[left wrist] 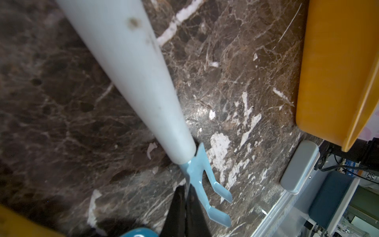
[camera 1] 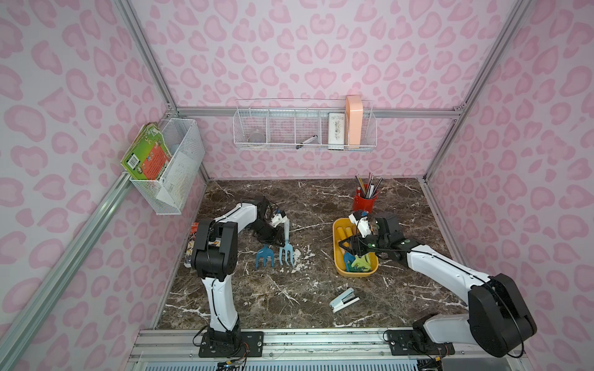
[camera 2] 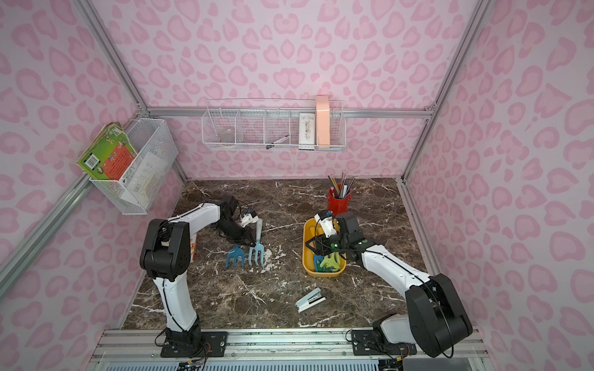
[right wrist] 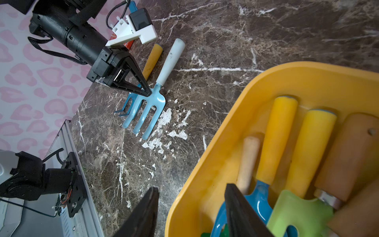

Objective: Take the hand rake out of the storage box
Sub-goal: Place the rake at the center of the board.

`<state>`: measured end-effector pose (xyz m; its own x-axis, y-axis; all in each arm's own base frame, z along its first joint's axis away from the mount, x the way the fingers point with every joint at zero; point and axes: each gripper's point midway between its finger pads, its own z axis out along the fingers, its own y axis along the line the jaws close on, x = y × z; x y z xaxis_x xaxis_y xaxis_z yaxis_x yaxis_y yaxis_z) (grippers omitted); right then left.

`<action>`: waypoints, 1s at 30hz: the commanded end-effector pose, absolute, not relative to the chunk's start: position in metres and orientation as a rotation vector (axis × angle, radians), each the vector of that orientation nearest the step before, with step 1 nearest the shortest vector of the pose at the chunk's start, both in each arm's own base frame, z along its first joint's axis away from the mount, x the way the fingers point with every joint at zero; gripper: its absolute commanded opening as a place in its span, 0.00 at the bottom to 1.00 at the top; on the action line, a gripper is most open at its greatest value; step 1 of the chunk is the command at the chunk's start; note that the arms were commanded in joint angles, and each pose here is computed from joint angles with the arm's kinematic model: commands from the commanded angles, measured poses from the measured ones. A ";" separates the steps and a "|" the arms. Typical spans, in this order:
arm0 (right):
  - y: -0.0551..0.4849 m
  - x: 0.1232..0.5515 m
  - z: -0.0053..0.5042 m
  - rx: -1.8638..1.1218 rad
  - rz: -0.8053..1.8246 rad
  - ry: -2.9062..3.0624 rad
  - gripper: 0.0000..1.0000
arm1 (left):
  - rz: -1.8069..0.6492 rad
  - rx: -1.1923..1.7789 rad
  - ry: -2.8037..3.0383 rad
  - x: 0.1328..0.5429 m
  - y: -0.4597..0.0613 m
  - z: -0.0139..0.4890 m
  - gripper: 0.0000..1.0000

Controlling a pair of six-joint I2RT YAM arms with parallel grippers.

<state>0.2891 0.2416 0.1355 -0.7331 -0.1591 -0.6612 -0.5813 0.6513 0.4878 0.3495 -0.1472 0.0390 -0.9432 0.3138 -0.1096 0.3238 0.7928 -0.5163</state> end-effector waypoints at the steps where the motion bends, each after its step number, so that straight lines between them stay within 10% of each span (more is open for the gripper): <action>1: 0.233 0.293 0.128 -0.502 0.897 2.333 0.53 | -0.763 0.543 3.000 0.347 -0.137 0.029 0.05; 23: 0.186 0.282 0.100 -0.356 0.367 2.662 0.55 | -0.703 0.355 2.898 0.358 -0.130 0.096 0.34; 30: 0.189 0.265 0.087 -0.333 0.198 2.752 0.55 | -0.334 0.270 2.868 0.343 -0.135 0.118 0.34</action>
